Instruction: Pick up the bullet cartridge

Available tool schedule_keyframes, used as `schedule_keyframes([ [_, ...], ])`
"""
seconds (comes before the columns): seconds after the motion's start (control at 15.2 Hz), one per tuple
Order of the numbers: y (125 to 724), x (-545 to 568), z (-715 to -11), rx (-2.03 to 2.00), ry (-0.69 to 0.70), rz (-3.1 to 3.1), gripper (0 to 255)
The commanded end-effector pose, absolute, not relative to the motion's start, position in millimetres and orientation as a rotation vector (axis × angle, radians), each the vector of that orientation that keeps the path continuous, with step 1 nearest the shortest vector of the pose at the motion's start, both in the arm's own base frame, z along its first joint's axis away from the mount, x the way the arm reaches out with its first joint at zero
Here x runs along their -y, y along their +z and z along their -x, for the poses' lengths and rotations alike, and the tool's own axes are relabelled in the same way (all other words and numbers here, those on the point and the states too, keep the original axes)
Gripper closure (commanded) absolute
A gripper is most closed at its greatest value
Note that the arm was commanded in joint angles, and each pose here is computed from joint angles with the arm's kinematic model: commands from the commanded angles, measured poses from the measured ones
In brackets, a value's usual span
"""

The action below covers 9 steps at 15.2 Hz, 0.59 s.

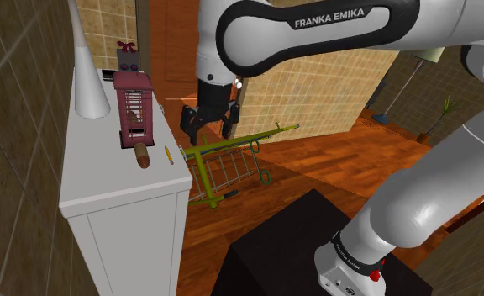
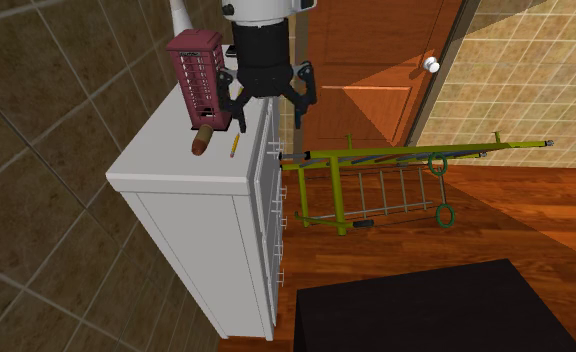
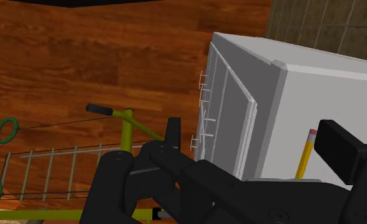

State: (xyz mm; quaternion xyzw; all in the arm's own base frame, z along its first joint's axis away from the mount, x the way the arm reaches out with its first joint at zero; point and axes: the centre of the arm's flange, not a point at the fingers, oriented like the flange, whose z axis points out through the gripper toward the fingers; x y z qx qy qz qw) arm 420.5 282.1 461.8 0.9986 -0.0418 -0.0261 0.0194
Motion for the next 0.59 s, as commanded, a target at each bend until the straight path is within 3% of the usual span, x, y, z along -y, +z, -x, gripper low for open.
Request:
schedule_keyframes([
  [0.0,454,-304,-431,0.156,-0.073,-3.105,0],
  [0.53,432,-386,-485,0.248,-0.037,-3.121,0],
])
